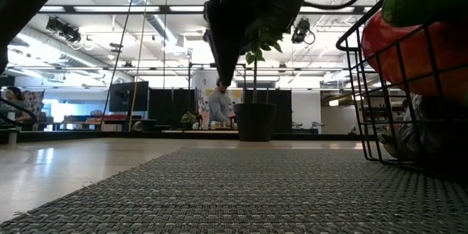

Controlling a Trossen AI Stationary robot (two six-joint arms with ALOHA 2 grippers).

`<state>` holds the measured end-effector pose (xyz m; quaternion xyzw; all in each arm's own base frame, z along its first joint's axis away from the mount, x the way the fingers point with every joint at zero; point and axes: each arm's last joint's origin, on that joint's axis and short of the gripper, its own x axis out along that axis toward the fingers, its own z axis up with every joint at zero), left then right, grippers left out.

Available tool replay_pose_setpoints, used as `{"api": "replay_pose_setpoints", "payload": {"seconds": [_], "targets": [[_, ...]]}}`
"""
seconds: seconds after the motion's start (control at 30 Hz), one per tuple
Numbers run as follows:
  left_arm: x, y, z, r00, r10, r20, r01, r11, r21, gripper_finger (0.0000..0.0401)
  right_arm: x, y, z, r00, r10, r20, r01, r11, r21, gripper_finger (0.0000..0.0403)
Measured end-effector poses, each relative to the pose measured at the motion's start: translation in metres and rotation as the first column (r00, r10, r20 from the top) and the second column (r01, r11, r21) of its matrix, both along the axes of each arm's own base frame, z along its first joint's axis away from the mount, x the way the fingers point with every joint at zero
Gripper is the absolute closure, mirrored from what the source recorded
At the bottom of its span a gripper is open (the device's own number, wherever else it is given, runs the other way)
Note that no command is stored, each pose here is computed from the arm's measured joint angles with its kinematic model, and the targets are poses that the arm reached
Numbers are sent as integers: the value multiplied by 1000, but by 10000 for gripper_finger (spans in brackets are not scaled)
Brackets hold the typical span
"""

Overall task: Build produce basket
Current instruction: Adjust the gray table mat

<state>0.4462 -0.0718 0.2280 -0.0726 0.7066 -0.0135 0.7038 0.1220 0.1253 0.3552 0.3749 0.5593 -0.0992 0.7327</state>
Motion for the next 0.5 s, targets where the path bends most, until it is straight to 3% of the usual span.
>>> {"api": "replay_pose_setpoints", "payload": {"seconds": [0.2,0.5], "targets": [[12,-9,-19,999,-22,40,22,1000,-5,285,0,0,0,1000,3,13,-3,1000,-16,112],[19,-13,-57,999,-21,-30,22,999,30,289,-3,-4,2,1000,24,20,-23,999,-23,112]]}}
